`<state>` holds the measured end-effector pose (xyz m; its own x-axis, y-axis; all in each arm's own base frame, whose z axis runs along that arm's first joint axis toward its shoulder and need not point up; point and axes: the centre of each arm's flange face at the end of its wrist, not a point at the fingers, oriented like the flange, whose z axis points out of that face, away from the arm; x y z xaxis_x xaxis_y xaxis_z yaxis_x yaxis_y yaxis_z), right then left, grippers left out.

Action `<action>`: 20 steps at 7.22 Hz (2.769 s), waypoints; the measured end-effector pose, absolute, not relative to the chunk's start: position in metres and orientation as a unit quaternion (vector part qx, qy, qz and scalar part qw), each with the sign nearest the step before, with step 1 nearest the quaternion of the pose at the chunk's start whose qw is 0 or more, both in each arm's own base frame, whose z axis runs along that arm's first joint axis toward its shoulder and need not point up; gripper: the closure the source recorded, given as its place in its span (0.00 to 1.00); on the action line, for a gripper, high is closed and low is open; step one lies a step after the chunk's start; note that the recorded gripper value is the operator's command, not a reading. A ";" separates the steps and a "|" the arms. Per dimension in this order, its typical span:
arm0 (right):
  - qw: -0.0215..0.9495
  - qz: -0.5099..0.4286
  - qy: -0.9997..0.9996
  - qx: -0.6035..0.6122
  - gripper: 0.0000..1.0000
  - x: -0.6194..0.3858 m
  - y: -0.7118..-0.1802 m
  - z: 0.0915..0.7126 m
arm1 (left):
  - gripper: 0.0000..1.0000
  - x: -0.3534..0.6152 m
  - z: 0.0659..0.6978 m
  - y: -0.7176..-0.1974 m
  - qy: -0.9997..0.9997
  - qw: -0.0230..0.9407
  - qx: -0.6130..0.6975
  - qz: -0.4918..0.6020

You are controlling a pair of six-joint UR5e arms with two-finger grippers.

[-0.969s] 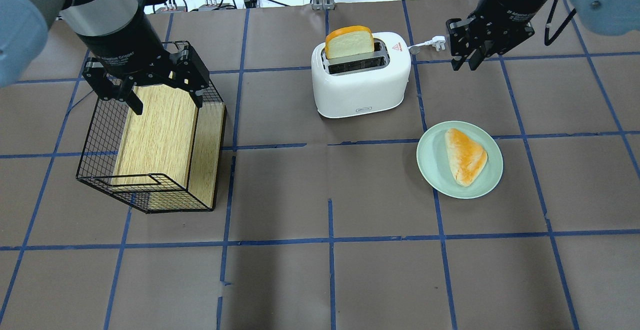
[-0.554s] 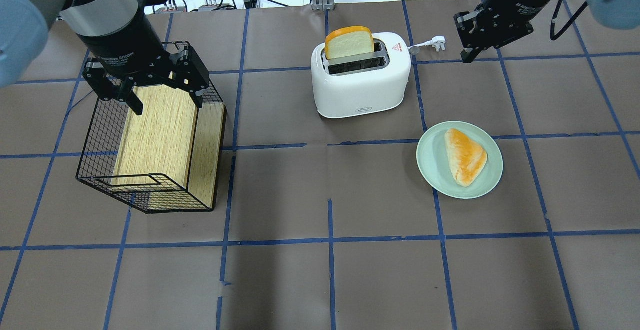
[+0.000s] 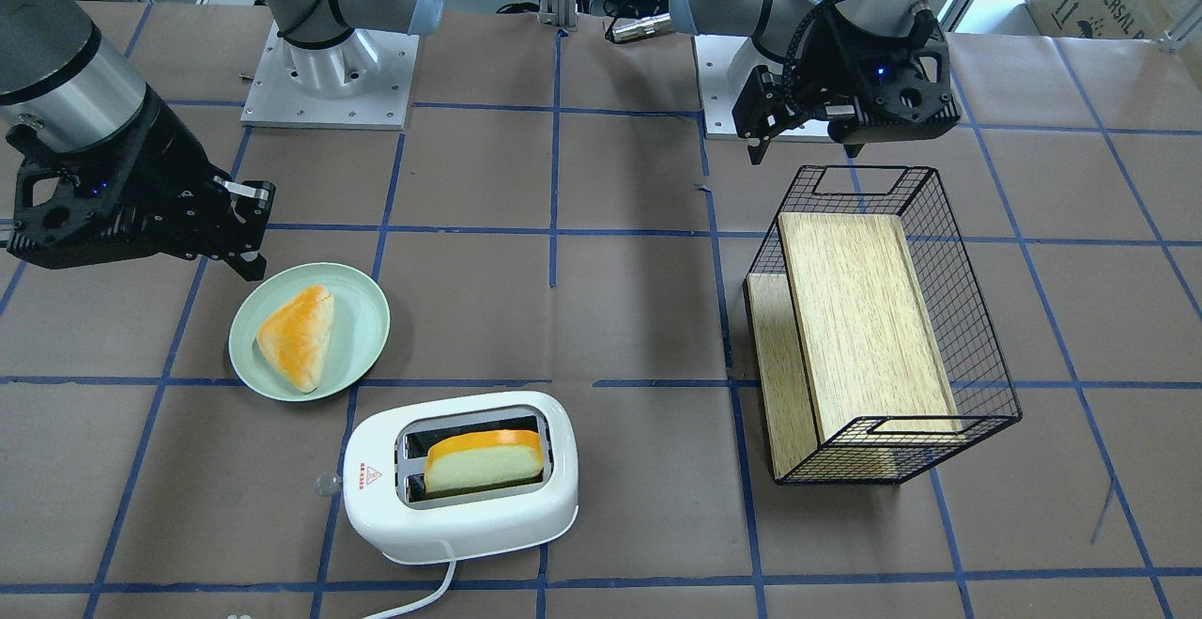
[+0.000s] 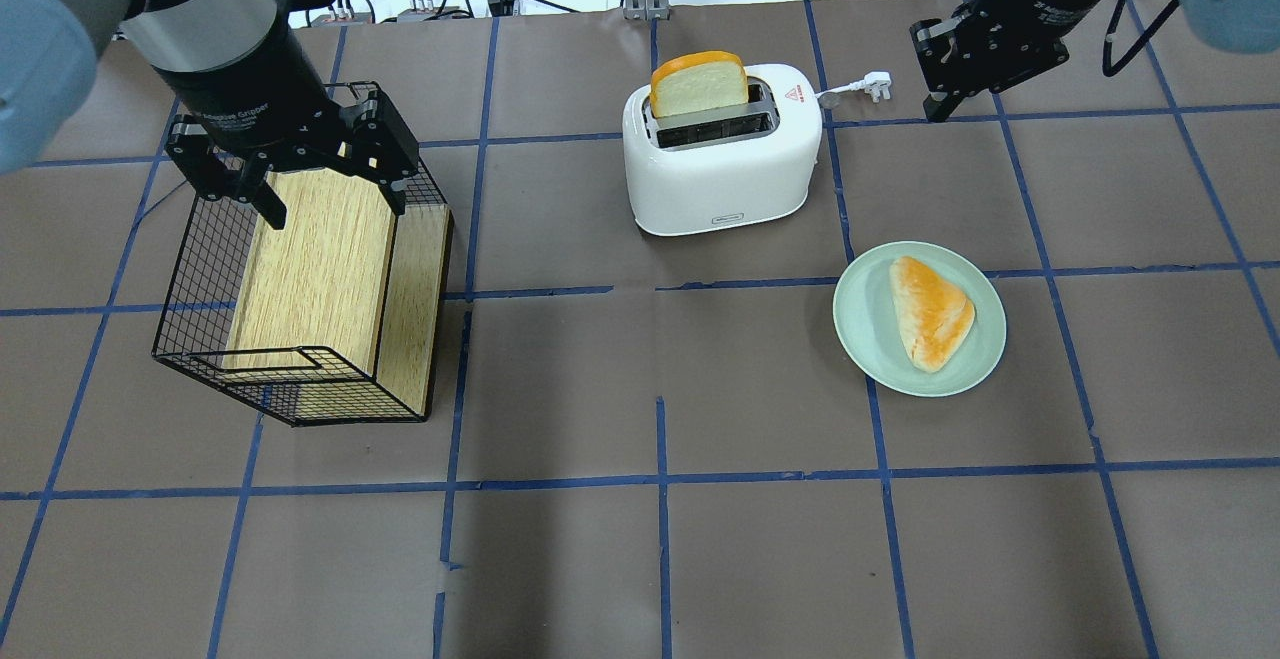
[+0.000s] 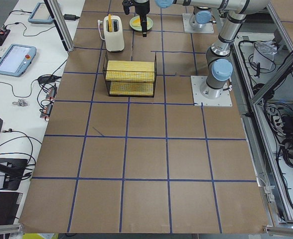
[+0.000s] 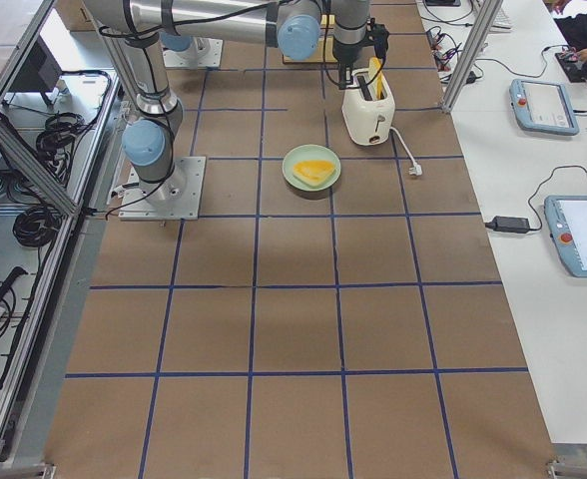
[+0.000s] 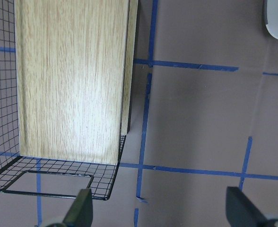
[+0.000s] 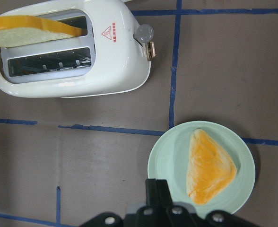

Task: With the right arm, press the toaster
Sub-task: 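Lower the right gripper down beside the toaster's lever, then press the toaster lever down with the right gripper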

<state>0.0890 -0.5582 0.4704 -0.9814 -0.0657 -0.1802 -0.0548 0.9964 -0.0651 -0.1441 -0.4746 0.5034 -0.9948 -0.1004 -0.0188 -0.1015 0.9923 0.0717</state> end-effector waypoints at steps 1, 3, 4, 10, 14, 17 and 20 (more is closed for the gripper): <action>0.091 -0.029 0.995 -0.031 0.95 0.089 -0.559 0.470 | 0.00 -0.144 0.503 -0.474 0.998 0.008 -0.051 0.037; 0.091 -0.032 0.995 -0.032 0.95 0.088 -0.560 0.471 | 0.00 -0.144 0.503 -0.475 0.998 0.008 -0.051 0.036; 0.091 -0.035 0.995 -0.032 0.95 0.088 -0.567 0.473 | 0.00 -0.144 0.503 -0.475 0.998 0.008 -0.051 0.036; 0.165 0.006 0.986 -0.032 0.95 0.087 -0.678 0.391 | 0.00 -0.144 0.503 -0.475 0.998 0.008 -0.051 0.037; 0.182 0.034 0.982 -0.031 0.95 0.089 -0.710 0.342 | 0.00 -0.144 0.504 -0.475 0.998 0.008 -0.051 0.036; 0.185 0.048 0.981 -0.031 0.95 0.092 -0.716 0.322 | 0.00 -0.144 0.504 -0.475 0.998 0.008 -0.051 0.036; 0.186 0.050 0.981 -0.030 0.94 0.091 -0.720 0.314 | 0.00 -0.144 0.503 -0.475 0.998 0.008 -0.051 0.036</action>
<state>0.0906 -0.7200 0.3145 -0.9292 -0.0399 -0.3674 -0.0773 0.9931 0.0877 -0.1441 -0.4745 0.5034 -0.9948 -0.1004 -0.0188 -0.1015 0.9922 0.0720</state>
